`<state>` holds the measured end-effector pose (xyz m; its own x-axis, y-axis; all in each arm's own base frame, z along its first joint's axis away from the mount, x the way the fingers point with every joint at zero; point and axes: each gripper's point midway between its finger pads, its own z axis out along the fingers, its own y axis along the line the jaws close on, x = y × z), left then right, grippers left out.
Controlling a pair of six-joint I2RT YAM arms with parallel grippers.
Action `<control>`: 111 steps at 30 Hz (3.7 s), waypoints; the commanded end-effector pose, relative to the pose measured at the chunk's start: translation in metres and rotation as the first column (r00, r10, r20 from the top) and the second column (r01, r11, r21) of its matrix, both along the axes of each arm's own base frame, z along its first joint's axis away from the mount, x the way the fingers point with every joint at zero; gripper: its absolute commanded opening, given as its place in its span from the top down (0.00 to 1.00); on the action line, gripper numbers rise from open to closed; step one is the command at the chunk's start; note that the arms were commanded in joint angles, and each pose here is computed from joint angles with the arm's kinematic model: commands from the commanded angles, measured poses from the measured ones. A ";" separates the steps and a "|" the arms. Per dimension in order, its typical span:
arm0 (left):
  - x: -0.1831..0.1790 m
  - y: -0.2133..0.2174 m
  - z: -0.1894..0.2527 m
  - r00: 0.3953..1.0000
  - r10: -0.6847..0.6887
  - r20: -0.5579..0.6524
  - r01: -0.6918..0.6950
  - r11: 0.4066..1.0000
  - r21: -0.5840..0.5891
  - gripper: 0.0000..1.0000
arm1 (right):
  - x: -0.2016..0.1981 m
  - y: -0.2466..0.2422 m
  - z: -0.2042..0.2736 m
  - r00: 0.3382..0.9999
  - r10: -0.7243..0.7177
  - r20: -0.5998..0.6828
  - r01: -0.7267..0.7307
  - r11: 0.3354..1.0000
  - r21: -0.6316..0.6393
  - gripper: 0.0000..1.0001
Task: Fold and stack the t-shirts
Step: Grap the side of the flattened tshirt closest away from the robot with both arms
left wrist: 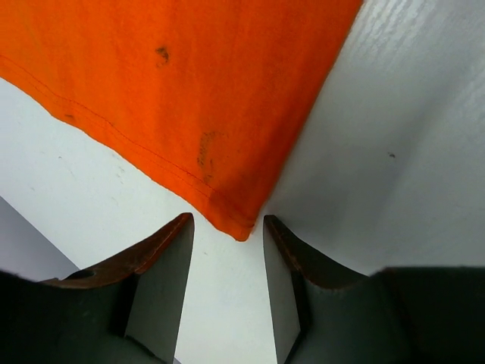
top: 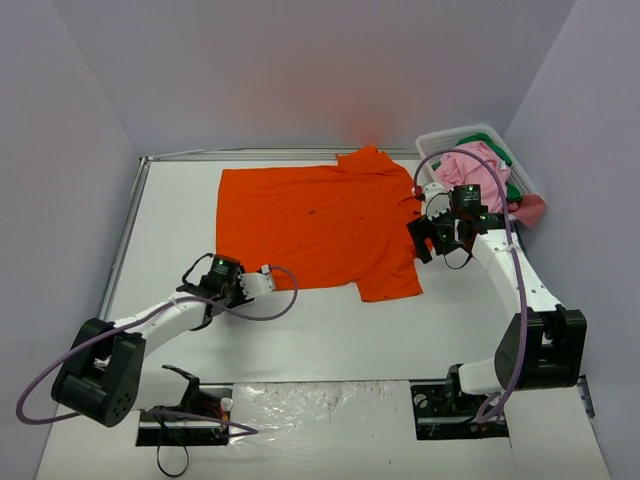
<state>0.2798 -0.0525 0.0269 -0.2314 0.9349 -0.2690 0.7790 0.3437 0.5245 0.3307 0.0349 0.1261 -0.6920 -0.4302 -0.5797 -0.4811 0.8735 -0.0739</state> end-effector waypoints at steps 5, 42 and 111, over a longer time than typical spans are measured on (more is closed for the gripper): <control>0.005 0.003 -0.006 1.000 -0.005 -0.030 0.006 0.999 0.052 0.60 | 0.001 -0.003 0.004 1.000 -0.019 0.007 0.019 1.000 0.012 0.24; 0.068 0.029 0.052 0.928 0.367 -0.064 -0.373 0.909 -0.188 0.98 | -0.055 0.031 -0.033 0.904 0.369 -0.216 -0.413 0.883 -0.224 0.29; 0.071 0.059 0.027 0.834 0.533 -0.140 -0.551 0.809 -0.203 0.98 | -0.093 0.089 -0.123 0.495 0.774 -0.394 -0.849 0.528 -0.029 0.81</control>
<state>0.3464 0.0074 0.0434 -0.7162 0.5763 -0.3935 0.4728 0.8155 0.3339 0.2431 0.1267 0.0074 -0.0618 -0.9587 -0.2775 -0.9970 0.0466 0.0612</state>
